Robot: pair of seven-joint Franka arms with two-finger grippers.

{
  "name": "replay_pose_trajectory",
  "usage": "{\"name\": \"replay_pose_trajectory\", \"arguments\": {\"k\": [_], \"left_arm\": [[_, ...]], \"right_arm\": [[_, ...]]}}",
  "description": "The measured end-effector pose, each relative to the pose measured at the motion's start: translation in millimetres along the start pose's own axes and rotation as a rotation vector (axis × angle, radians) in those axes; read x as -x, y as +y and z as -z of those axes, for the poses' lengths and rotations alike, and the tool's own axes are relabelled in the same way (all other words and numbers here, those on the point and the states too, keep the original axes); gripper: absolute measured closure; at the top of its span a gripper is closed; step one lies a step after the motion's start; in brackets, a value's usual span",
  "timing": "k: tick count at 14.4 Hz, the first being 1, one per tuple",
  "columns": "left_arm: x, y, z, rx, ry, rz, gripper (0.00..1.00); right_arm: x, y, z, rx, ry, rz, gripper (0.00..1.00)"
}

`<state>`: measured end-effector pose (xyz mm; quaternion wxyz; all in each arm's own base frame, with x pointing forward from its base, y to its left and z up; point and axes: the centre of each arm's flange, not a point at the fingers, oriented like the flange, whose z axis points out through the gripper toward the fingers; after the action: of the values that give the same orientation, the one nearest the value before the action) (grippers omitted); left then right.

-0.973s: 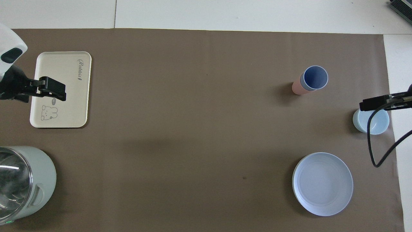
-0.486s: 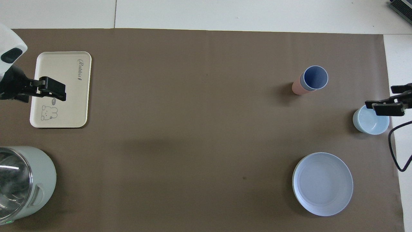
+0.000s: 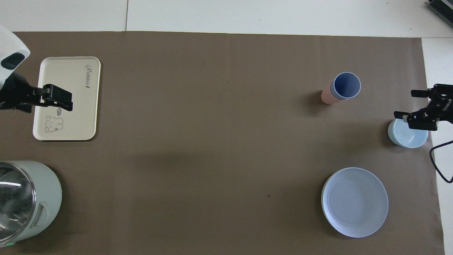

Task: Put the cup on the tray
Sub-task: 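Raise the right gripper and move it toward the pink cup, then grasp the rim of the pink cup with the right gripper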

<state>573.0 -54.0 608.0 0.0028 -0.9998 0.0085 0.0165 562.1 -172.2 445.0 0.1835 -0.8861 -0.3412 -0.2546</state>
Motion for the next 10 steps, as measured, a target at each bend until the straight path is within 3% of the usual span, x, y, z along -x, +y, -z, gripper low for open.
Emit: {"name": "replay_pose_trajectory", "arguments": {"k": [6, 10], "left_arm": [[0.0, 0.0, 0.0, 0.000, 0.000, 0.000, 0.00], [0.0, 0.0, 0.0, 0.000, 0.000, 0.000, 0.00]], "right_arm": [[34.5, 23.4, -79.6, -0.081, 0.147, 0.059, 0.00], [66.3, 31.9, -134.8, -0.123, 0.303, 0.104, 0.00]]}}
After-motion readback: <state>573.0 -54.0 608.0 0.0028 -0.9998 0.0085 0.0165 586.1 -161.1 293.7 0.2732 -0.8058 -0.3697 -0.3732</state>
